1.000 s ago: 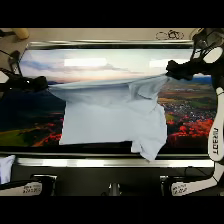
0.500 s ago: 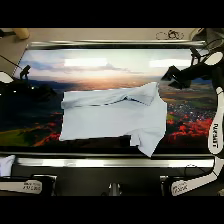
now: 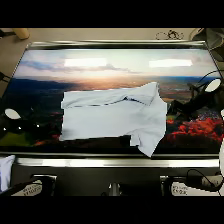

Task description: Fold the shirts.

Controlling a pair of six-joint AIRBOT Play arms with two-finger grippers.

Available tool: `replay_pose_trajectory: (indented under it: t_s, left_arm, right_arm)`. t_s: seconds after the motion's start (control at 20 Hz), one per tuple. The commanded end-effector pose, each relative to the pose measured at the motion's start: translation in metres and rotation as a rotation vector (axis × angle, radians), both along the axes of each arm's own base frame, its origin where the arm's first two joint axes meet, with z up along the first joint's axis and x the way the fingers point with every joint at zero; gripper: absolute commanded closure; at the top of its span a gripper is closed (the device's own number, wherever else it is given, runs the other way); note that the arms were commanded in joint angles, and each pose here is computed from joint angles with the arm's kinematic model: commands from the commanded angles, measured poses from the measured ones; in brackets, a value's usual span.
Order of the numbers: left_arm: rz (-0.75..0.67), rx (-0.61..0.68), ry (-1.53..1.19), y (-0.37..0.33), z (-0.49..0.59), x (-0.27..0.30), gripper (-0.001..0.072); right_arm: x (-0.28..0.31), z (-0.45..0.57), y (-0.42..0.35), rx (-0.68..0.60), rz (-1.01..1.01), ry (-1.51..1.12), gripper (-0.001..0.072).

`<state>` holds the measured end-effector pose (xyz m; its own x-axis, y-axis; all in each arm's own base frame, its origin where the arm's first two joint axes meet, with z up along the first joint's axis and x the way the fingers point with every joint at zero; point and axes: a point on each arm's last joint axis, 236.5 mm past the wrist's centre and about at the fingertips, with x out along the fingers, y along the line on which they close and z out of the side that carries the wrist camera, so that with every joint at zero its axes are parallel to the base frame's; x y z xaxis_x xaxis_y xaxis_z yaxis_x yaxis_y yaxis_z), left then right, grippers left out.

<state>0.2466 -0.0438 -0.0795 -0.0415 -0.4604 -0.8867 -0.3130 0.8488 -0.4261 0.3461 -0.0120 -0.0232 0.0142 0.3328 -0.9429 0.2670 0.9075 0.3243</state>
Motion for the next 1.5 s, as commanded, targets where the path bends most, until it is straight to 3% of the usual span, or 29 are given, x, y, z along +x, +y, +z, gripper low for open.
replay_pose_trajectory:
  t_s: [0.0, 0.2, 0.25, 0.3, 0.4, 0.5, 0.75, 0.9, 1.0, 1.1, 1.2, 1.3, 1.35, 1.45]
  left_arm:
    - [0.053, -0.034, -0.018, -0.019, -0.026, -0.017, 0.0182]
    - [0.1, -0.017, -0.046, -0.02, -0.03, -0.004, 0.0184]
    - [0.102, -0.015, -0.046, -0.02, -0.033, -0.002, 0.0279]
    - [0.121, -0.007, -0.054, -0.018, -0.034, 0.001, 0.0443]
    - [0.14, 0.006, -0.083, -0.015, -0.032, 0.011, 0.0583]
    - [0.141, 0.009, -0.096, -0.014, -0.03, 0.015, 0.0679]
    - [0.105, -0.006, -0.095, -0.017, -0.026, 0.011, 0.0681]
    - [0.08, -0.016, -0.129, -0.02, -0.017, 0.012, 0.0681]
    - [0.078, -0.008, -0.17, -0.018, -0.007, 0.019, 0.0681]
    - [0.058, 0.011, -0.297, -0.014, 0.027, 0.043, 0.0683]
    - [0.051, 0.066, -0.601, -0.003, 0.128, 0.093, 0.0684]
    - [0.058, 0.154, -1.045, 0.006, 0.301, 0.12, 0.0684]
    - [0.071, 0.22, -1.286, 0.01, 0.398, 0.109, 0.0684]
    - [0.126, 0.366, -1.741, 0.013, 0.575, 0.035, 0.0684]
  right_arm:
    - [-0.026, -0.014, 0.003, 0.006, 0.03, 0.047, 0.0255]
    - [-0.027, -0.016, -0.002, -0.017, 0.034, 0.05, 0.0255]
    - [-0.029, -0.018, -0.007, -0.039, 0.04, 0.058, 0.0255]
    - [-0.034, -0.021, -0.011, -0.057, 0.046, 0.073, 0.0255]
    - [-0.047, -0.037, -0.01, -0.062, 0.046, 0.11, 0.0253]
    - [-0.052, -0.05, 0.009, 0.015, 0.062, 0.094, 0.0253]
    - [-0.042, -0.078, 0.037, 0.024, 0.088, 0.007, 0.0259]
    - [-0.021, -0.082, 0.039, -0.011, 0.071, -0.069, 0.0398]
    - [-0.009, -0.08, 0.034, -0.03, 0.026, -0.106, 0.0694]
    - [0.012, -0.047, 0.032, -0.039, 0.071, -0.195, 0.0697]
    - [0.064, 0.052, 0.023, -0.104, 0.085, -0.482, 0.0697]
    - [0.094, 0.235, 0.015, -0.221, 0.088, -0.948, 0.0696]
    - [0.078, 0.346, 0.01, -0.319, 0.08, -1.216, 0.0695]
    - [-0.011, 0.519, 0.008, -0.487, 0.016, -1.643, 0.0695]
